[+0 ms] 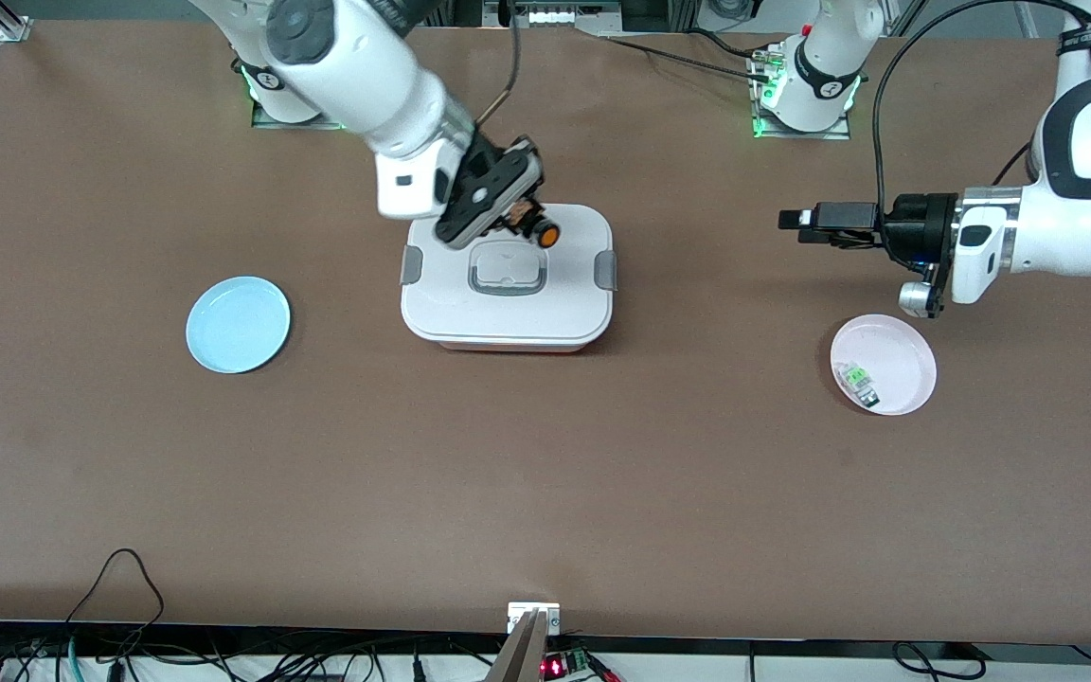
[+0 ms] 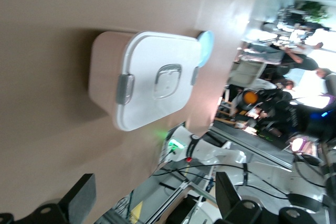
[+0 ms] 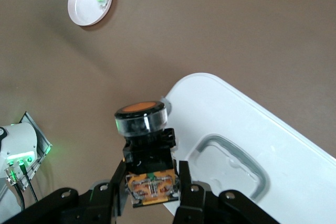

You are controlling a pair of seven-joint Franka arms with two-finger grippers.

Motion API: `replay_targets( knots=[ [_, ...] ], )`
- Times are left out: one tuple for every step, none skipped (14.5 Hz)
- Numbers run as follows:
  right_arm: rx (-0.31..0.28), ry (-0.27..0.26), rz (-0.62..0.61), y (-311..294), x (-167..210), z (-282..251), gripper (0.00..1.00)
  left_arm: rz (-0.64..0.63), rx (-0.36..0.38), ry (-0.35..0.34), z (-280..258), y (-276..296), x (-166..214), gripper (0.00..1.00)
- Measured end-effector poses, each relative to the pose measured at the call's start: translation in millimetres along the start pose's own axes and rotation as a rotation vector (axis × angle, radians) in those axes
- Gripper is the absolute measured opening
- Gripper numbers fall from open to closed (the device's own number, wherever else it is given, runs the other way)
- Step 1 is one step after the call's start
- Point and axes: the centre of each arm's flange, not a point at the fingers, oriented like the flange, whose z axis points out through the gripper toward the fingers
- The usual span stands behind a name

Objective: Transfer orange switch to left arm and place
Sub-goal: 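Carry the switch over the box with the right gripper toward the left gripper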

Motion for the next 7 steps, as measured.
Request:
replay_targets(
  knots=[
    [-0.018,0.008,-0.017,-17.3,-0.7,6.9,0.41,0.029,-0.039,0.003,5.9,-5.8,0.7,1.0],
    [-0.037,0.015,-0.035,-34.2,-0.8,12.7,0.41,0.053,-0.067,0.006,10.9,-9.7,1.3,1.0],
    [-0.055,0.022,-0.051,-50.2,0.3,18.1,0.41,0.07,-0.083,0.013,14.4,-10.5,2.0,1.0],
    [-0.074,0.032,-0.06,-64.1,3.1,23.3,0.41,0.083,-0.095,0.019,17.1,-8.6,2.9,1.0],
    [-0.09,0.043,-0.062,-75.1,7.4,28.8,0.41,0.094,-0.104,0.018,21.2,-4.8,3.1,1.0],
    [-0.101,0.056,-0.06,-84.2,13.0,35.0,0.41,0.107,-0.105,0.007,28.1,-0.1,2.4,1.0],
    [-0.11,0.07,-0.057,-92.2,19.6,42.5,0.41,0.118,-0.102,-0.006,37.3,5.9,1.3,1.0]
  ],
)
